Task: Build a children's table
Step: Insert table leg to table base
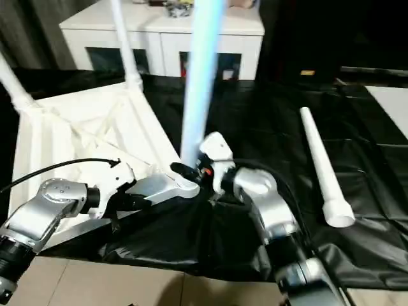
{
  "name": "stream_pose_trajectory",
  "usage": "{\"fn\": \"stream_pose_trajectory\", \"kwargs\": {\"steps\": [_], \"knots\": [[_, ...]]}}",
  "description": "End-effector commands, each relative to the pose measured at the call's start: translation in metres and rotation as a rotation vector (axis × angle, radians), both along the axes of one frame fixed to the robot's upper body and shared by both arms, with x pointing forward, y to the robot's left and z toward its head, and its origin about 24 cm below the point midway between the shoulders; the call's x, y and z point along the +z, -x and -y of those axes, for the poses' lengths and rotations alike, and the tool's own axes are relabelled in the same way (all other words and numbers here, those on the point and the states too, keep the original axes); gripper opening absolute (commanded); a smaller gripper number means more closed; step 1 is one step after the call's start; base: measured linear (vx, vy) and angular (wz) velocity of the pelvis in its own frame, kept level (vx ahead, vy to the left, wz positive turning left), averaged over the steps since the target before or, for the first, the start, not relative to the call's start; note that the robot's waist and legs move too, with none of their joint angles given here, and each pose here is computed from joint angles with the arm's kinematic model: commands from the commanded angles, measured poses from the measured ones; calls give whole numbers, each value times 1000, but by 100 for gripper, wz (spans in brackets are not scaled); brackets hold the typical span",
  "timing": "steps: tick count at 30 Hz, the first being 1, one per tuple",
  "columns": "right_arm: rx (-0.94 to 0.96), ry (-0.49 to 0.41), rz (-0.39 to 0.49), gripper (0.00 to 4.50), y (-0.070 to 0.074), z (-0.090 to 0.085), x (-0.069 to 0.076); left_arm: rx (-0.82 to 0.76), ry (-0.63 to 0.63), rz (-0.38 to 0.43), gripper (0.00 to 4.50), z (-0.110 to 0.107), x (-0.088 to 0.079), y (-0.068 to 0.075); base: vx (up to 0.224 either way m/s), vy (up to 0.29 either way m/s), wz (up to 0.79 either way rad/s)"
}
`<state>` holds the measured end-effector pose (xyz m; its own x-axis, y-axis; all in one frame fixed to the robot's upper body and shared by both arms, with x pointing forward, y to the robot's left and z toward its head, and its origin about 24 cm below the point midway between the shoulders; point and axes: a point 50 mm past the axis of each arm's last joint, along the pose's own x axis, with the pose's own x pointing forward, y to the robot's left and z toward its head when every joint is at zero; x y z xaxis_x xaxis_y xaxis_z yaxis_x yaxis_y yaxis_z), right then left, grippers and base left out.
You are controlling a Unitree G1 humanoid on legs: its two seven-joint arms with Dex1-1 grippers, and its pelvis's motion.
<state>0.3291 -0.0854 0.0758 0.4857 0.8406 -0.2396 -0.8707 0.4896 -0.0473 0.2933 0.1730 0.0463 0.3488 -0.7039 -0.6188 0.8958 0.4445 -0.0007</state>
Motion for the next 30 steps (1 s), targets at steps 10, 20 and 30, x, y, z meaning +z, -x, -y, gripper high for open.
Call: {"fn": "stream_pose_trajectory", "kwargs": {"steps": [10, 20, 30], "knots": [[73, 199, -306, 185, 3, 2, -44, -19, 19, 22, 0, 2, 6, 0, 0, 0, 0], [6, 194, -367, 185, 8, 15, -67, -18, 20, 23, 0, 0, 7, 0, 0, 0, 0], [-24, 174, -360, 185, 9, 15, -71, -21, 16, 21, 0, -2, 7, 0, 0, 0, 0]]}}
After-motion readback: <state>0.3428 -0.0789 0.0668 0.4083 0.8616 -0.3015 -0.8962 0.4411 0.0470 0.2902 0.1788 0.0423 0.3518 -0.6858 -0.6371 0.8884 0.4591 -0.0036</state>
